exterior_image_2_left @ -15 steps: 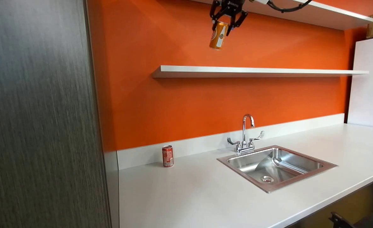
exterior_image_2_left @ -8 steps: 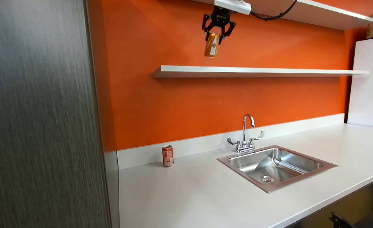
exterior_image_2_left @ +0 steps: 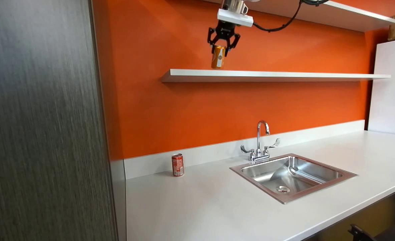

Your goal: Put the orange can on the bottom shelf.

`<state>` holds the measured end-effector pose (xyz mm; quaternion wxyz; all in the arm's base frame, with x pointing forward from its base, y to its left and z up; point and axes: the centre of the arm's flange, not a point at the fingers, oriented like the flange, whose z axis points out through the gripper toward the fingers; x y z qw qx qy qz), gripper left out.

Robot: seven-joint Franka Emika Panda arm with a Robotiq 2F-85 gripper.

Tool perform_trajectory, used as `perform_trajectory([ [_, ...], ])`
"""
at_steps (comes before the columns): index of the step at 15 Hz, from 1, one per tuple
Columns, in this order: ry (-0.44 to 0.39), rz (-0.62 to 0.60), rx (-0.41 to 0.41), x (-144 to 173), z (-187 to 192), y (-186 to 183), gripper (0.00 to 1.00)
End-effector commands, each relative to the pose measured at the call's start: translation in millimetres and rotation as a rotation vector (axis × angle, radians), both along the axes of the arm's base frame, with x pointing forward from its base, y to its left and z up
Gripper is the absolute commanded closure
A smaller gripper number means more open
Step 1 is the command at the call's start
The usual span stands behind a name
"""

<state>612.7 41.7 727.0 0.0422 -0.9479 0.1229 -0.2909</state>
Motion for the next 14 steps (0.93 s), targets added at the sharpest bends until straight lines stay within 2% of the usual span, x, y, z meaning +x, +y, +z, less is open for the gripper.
perform_trajectory([
  [1,0.016,-0.033,-0.011,29.4,18.4,1.9,0.6],
  [11,0.062,-0.069,-0.039,57.4,13.2,-5.8,0.6],
  [13,0.066,-0.079,-0.036,60.5,12.9,-6.4,0.09],
  [14,0.068,-0.083,-0.033,61.5,13.0,-6.8,0.08],
])
